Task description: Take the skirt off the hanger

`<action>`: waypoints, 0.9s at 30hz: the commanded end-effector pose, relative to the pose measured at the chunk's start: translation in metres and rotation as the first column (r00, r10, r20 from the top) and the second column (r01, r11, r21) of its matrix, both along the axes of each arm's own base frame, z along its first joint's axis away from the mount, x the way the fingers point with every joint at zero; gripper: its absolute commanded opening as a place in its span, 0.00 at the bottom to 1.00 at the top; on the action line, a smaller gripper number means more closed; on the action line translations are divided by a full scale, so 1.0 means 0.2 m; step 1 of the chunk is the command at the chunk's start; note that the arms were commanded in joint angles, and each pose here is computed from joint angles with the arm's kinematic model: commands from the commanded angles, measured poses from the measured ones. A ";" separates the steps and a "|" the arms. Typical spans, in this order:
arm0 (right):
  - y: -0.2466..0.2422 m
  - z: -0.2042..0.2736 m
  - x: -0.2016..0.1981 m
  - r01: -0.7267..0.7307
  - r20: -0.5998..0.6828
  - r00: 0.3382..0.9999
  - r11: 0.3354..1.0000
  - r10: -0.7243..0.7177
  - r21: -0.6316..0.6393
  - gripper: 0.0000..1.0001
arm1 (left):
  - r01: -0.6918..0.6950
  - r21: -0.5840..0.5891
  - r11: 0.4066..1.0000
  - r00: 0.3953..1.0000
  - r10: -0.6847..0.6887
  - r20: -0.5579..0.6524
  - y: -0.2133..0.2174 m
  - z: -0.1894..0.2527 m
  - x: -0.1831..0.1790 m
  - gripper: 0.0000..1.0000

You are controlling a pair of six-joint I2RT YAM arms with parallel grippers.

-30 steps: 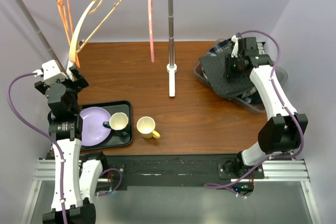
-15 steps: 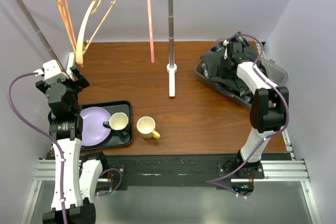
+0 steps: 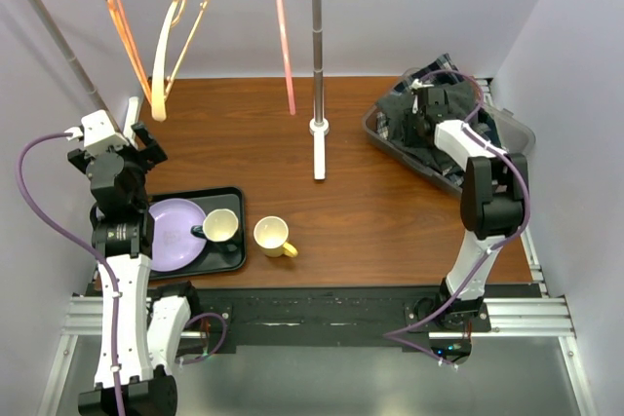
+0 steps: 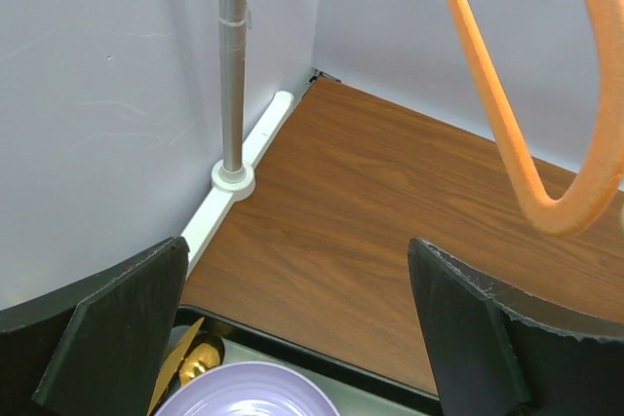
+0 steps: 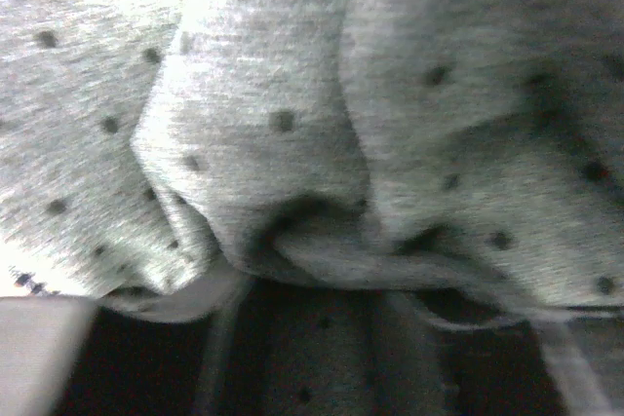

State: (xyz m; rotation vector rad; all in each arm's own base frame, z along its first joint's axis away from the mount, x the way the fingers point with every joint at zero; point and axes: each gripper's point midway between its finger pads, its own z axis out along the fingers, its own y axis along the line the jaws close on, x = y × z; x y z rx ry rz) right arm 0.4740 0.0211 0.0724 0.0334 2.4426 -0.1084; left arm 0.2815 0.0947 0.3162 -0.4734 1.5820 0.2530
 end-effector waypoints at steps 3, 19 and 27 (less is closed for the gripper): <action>-0.02 0.34 -0.08 0.050 0.019 0.999 0.998 -0.051 0.029 0.63 | -0.012 0.011 1.000 0.999 0.012 0.052 0.00 0.07 -0.02 0.99; -0.16 1.10 0.16 0.155 0.398 0.907 0.988 -0.139 -0.009 0.70 | -0.004 0.015 1.000 0.999 0.004 0.053 0.00 0.07 -0.02 1.00; -0.30 0.39 0.27 0.280 0.223 0.941 0.957 -0.256 -0.081 0.66 | 0.012 0.012 1.000 0.999 -0.013 0.053 -0.02 0.08 -0.02 1.00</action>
